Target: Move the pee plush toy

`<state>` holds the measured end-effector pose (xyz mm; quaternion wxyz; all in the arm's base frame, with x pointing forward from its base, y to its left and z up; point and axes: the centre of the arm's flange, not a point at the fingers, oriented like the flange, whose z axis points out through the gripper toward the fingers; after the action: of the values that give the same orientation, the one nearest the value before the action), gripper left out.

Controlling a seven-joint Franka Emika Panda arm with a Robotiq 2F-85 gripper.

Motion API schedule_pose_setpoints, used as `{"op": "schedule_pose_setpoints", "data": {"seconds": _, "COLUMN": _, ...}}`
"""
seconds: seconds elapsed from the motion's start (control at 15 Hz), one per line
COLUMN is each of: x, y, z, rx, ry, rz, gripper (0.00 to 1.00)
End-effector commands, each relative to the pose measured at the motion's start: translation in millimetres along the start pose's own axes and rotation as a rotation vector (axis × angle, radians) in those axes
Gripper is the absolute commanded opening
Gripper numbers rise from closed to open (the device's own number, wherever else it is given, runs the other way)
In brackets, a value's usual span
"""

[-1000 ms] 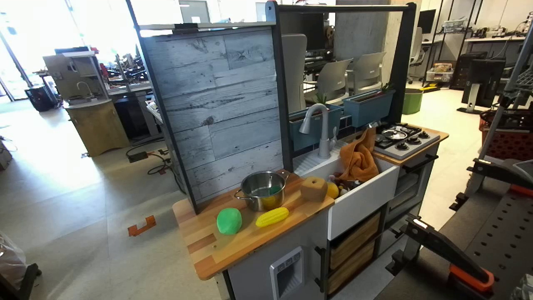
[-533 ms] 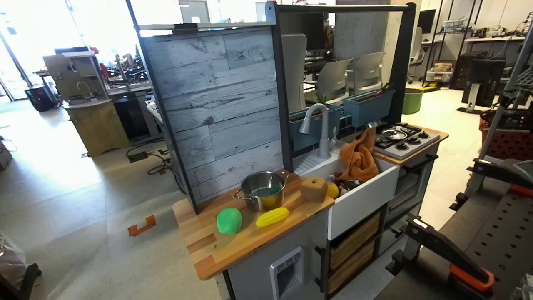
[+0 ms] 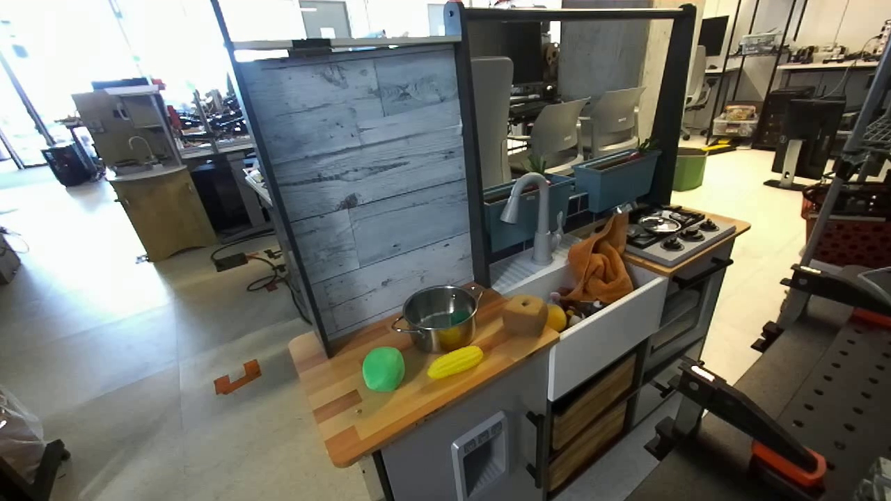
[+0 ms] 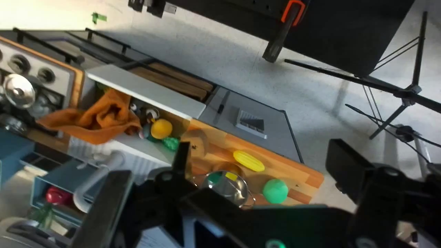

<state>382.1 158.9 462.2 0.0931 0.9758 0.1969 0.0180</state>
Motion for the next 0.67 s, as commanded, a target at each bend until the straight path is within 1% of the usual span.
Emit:
{"op": "schedule_pose_setpoints", "data": {"seconds": 0.0, "x": 68.8, "y": -47.4, "z": 32.7, "rx": -0.062, "ry": 0.116, "rz": -0.154, "gripper": 1.0}}
{"op": "schedule_pose_setpoints", "data": {"seconds": 0.13, "x": 93.9, "y": -69.9, "z": 52.6, "rx": -0.086, "ry": 0.202, "rz": -0.187, "gripper": 1.0}}
{"op": "schedule_pose_setpoints", "data": {"seconds": 0.2, "x": 107.4, "y": -76.6, "z": 63.2, "rx": -0.093, "ry": 0.259, "rz": -0.179, "gripper": 1.0}}
{"op": "schedule_pose_setpoints", "data": {"seconds": 0.27, "x": 117.5, "y": -81.5, "z": 70.1, "rx": -0.09, "ry": 0.296, "rz": -0.179, "gripper": 1.0}}
{"op": "schedule_pose_setpoints", "data": {"seconds": 0.4, "x": 138.8, "y": -82.9, "z": 86.7, "rx": -0.079, "ry": 0.329, "rz": -0.184, "gripper": 1.0}}
{"op": "schedule_pose_setpoints", "data": {"seconds": 0.6, "x": 175.5, "y": -66.0, "z": 112.2, "rx": 0.012, "ry": 0.247, "rz": -0.225, "gripper": 1.0}}
